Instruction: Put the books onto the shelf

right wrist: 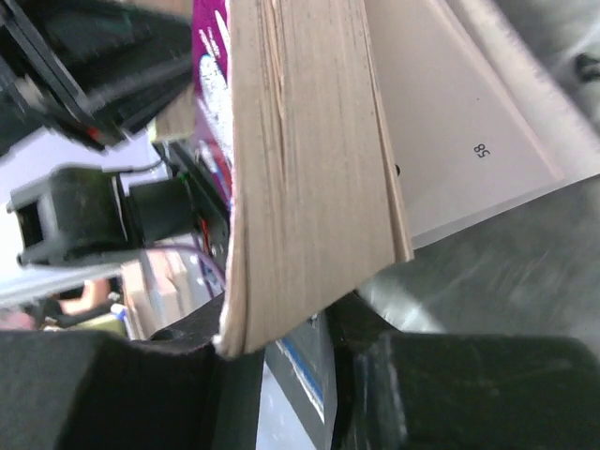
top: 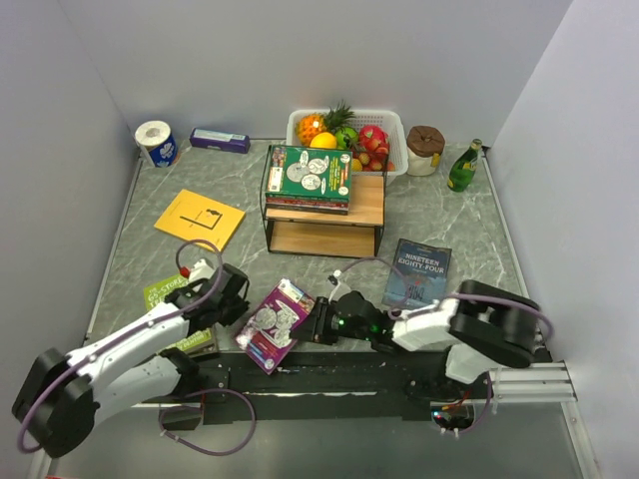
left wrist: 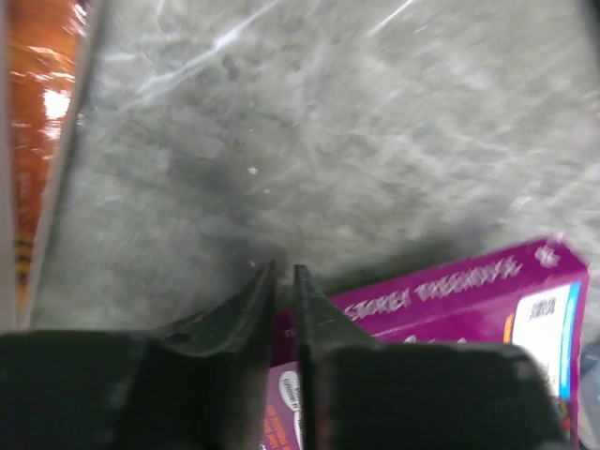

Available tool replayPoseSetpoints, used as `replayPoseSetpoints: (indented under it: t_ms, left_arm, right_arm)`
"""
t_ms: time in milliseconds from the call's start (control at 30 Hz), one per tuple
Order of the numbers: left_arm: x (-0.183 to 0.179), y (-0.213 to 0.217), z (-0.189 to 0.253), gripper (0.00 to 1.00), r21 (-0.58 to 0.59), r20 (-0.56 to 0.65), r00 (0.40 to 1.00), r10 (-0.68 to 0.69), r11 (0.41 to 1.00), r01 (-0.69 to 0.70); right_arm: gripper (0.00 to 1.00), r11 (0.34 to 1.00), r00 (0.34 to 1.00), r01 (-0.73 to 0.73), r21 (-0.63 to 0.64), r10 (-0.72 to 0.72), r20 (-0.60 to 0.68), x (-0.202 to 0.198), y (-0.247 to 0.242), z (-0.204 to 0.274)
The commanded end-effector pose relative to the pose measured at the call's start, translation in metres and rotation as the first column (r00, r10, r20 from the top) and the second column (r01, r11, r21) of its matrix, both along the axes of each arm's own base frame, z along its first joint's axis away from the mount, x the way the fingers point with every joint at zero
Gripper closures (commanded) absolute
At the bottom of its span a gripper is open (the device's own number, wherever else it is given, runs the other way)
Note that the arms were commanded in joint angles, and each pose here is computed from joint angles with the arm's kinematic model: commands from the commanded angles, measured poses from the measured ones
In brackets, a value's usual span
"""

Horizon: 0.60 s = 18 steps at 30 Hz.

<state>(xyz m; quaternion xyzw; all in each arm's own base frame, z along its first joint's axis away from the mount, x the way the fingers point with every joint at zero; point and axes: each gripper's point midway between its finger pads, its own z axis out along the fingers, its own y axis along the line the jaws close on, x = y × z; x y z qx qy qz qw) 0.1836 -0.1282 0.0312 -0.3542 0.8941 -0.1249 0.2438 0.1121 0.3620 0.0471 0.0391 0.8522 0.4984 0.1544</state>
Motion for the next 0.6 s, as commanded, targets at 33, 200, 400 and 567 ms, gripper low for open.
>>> replayPoseSetpoints:
  t_ms: [33, 200, 400, 567]
  left_arm:
    - [0.014, 0.020, 0.061, 0.57, 0.044, 0.137, 0.988, 0.066, 0.996, -0.072]
    - [0.025, 0.031, 0.134, 0.12, -0.019, 0.330, 0.939, 0.095, 0.995, -0.094]
    - [0.028, 0.027, 0.239, 0.01, -0.125, 0.636, 0.771, 0.037, 0.991, 0.055]
    - [0.007, -0.010, 0.300, 0.04, -0.083, 0.781, 0.602, -0.168, 0.927, 0.366]
  right_arm:
    - [1.00, 0.986, 0.957, -0.163, -0.014, 0.162, 0.241, -0.021, 0.009, 0.071]
    - [1.00, 0.929, 0.874, -0.313, -0.196, 0.362, 0.324, -0.050, -0.012, 0.111]
    - [1.00, 0.886, 0.758, -0.393, -0.247, 0.464, 0.459, -0.061, -0.043, 0.208]
    - [1.00, 0.828, 0.655, -0.446, -0.340, 0.561, 0.507, -0.069, -0.074, 0.273]
